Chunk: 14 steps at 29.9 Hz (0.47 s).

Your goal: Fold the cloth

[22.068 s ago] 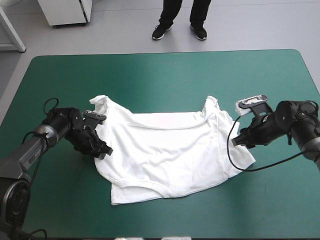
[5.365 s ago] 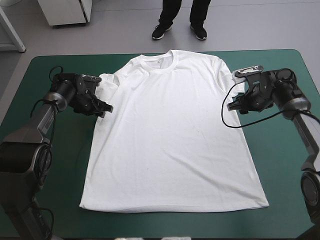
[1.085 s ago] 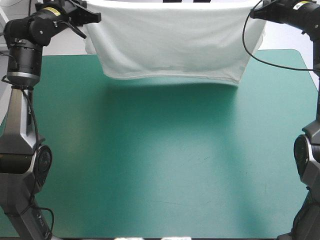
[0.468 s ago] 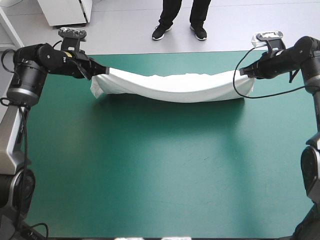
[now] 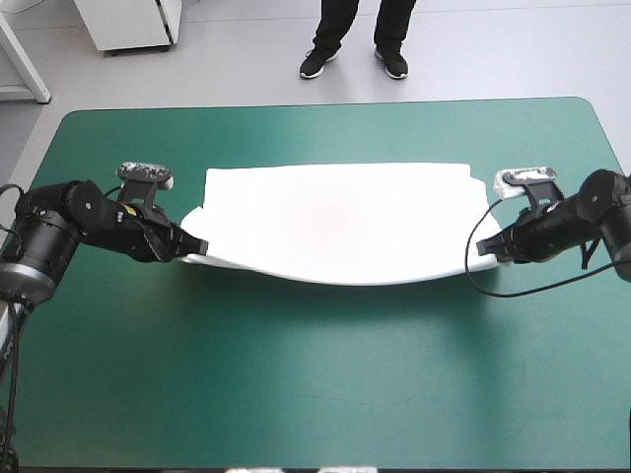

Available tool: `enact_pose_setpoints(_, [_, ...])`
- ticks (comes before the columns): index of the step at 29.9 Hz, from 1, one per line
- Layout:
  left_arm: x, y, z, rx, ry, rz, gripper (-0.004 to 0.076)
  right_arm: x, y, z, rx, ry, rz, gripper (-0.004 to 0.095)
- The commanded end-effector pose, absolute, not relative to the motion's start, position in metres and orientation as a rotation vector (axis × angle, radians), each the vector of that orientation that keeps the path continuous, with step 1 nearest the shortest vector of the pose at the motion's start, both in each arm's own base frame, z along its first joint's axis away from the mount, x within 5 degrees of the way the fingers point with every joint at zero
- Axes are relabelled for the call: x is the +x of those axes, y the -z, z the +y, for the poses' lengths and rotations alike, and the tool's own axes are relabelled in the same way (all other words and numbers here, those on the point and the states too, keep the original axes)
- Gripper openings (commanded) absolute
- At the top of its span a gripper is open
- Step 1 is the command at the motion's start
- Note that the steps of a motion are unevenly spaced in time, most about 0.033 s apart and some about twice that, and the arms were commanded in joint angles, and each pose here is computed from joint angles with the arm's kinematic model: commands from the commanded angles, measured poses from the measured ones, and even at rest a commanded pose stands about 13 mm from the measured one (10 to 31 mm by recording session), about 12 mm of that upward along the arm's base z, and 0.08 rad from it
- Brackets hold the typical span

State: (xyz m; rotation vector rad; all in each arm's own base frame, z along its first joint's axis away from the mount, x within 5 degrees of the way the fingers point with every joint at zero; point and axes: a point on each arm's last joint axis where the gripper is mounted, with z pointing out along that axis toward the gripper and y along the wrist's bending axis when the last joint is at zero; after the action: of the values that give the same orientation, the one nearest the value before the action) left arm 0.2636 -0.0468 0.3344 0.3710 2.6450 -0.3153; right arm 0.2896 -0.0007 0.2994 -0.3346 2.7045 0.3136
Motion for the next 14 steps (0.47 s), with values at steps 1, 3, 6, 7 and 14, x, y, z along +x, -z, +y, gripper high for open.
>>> enact_pose_setpoints(1, [0.245, -0.336, -0.046, 0.353, 0.334, 2.61, -0.0009, 0.273, -0.299, -0.001, -0.319, -0.297, 2.67, -0.0017])
enact_pose_setpoints(3, [0.239, -0.323, -0.046, 0.353, 0.34, 2.654, -0.0009, 0.267, -0.288, -0.001, -0.313, -0.307, 2.701, -0.0017])
enact_pose_setpoints(6, [0.231, -0.305, -0.045, 0.374, 0.342, 2.705, -0.0009, 0.261, -0.274, 0.0, -0.313, -0.323, 2.746, -0.0017])
enact_pose_setpoints(7, [0.229, -0.299, -0.045, 0.373, 0.345, 2.726, -0.0009, 0.259, -0.269, 0.0, -0.323, -0.328, 2.76, -0.0017])
enact_pose_setpoints(14, [0.217, -0.272, -0.044, 0.37, 0.362, 2.832, -0.0009, 0.244, -0.244, 0.004, -0.335, -0.361, 2.844, -0.0017])
